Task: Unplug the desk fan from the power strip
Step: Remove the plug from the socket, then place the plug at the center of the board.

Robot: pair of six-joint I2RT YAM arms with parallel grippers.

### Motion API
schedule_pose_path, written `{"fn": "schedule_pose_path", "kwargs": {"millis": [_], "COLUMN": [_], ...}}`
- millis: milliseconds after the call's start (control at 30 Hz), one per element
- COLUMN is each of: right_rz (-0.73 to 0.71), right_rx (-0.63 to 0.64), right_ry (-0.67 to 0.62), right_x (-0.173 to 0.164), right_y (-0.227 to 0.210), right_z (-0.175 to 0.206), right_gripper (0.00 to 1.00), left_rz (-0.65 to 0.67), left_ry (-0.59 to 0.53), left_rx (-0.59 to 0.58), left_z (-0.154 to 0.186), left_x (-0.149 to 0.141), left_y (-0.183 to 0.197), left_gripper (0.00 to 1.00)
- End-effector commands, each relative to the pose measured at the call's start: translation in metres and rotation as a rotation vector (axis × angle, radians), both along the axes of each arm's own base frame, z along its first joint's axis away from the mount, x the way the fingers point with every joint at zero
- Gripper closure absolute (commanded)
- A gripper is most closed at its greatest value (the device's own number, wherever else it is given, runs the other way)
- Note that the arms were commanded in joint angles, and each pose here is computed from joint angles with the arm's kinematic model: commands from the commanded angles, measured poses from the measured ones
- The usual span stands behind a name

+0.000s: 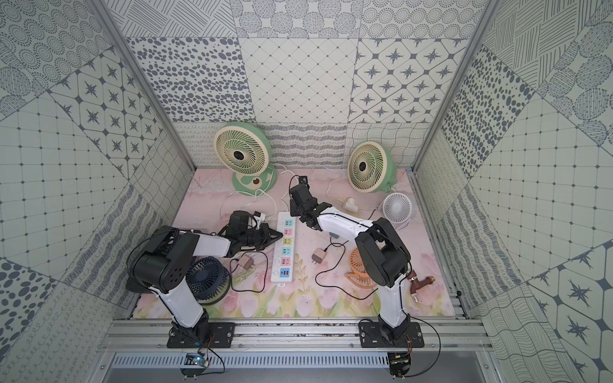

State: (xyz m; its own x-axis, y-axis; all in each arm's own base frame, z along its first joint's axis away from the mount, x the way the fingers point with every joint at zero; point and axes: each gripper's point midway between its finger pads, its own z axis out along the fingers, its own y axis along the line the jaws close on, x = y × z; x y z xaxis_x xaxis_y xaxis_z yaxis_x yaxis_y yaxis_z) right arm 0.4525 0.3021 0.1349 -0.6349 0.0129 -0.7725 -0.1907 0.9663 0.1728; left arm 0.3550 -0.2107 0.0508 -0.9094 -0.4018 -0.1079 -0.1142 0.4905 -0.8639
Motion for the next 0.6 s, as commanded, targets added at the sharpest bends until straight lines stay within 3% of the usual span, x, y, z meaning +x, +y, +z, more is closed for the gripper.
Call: {"fn": "schedule_pose_path", "kwargs": {"millis": [0, 167, 367, 567], "right_rz": [0.014, -0.049, -0.084, -0.097], "right_rx": [0.103, 0.194, 0.198, 0.186], "right_ry": [0.032, 0.142, 0.188, 0.194], "right_x": [0.015, 0.036, 0.043, 0.041], "right_y": [-0.008, -0.043, -0.065, -0.078], "right_z": [0.002, -0.025, -0.043, -0.041], "right_gripper": [0.86, 0.82, 0.78, 0.63], "left_rz": [0.021, 0.034, 0.082, 0.111], "left_ry": [0.01, -0.112, -0.229, -0.294], "left_rx": [0.115, 0.209, 0.317, 0.366], "left_z": [-0.008, 0.02, 0.048, 0.065], "left_x": [-0.008, -0.006, -0.005, -0.003], "left_y": [0.019, 0.035, 0.062, 0.082], "left_gripper": [1.0, 1.0, 1.0, 1.0]}}
